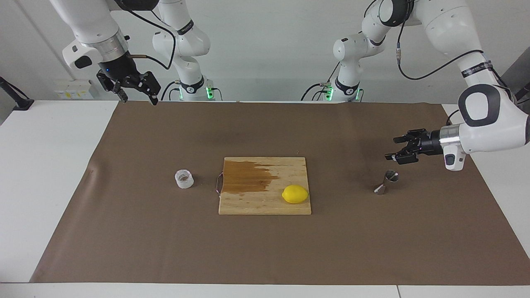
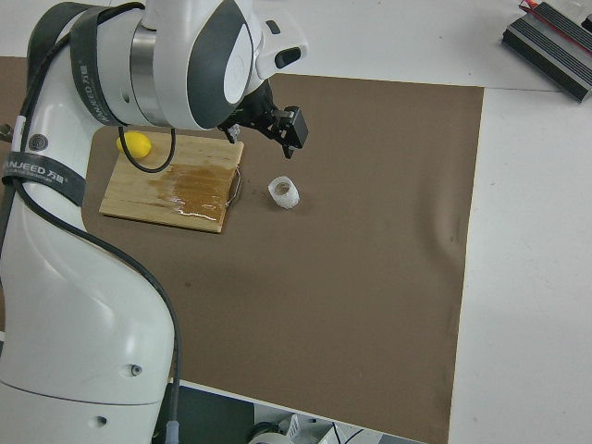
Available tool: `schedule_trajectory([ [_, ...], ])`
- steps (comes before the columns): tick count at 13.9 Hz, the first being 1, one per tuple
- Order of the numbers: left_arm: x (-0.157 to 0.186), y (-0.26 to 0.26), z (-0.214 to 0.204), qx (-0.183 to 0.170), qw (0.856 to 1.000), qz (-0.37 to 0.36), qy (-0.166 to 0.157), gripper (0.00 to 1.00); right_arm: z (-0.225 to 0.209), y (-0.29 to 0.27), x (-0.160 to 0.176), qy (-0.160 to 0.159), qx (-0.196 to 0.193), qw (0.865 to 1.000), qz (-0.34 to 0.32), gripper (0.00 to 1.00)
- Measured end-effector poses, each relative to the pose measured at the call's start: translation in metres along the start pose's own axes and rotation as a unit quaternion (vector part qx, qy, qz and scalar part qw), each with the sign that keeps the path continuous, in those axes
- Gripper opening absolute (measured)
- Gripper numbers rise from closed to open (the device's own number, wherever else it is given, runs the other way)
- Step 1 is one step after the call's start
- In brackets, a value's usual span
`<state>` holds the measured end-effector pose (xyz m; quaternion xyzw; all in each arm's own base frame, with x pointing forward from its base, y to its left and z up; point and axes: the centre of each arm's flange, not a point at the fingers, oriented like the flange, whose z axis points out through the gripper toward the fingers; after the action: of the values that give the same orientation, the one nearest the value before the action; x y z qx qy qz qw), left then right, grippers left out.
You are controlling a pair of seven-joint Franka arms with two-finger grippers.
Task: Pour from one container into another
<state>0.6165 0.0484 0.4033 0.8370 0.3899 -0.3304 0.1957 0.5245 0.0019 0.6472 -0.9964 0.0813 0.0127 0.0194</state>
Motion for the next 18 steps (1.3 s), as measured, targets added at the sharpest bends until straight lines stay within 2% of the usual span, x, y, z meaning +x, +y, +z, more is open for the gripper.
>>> schedule_trajectory([
  [3, 0.026, -0.002, 0.004, -0.027, 0.998, -0.017, -0.046, 1.0, -0.002, 0.0, -0.001, 0.002, 0.0, 1.0, 0.0, 1.0],
  [5, 0.032, -0.001, 0.004, -0.05, 0.996, -0.034, -0.07, 1.0, -0.002, 0.0, -0.001, 0.002, 0.0, 1.0, 0.0, 1.0],
  [10, 0.036, 0.006, 0.001, -0.08, 0.99, -0.079, -0.085, 1.0, -0.002, 0.0, -0.001, 0.002, 0.0, 1.0, 0.0, 1.0],
  [14, 0.066, 0.011, -0.001, -0.101, 0.986, -0.078, -0.102, 1.0, -0.002, 0.0, -0.001, 0.002, 0.0, 1.0, 0.0, 1.0],
  [18, 0.094, 0.012, 0.013, -0.107, 0.983, -0.083, -0.125, 1.0, -0.002, 0.0, -0.001, 0.002, 0.0, 1.0, 0.0, 1.0],
])
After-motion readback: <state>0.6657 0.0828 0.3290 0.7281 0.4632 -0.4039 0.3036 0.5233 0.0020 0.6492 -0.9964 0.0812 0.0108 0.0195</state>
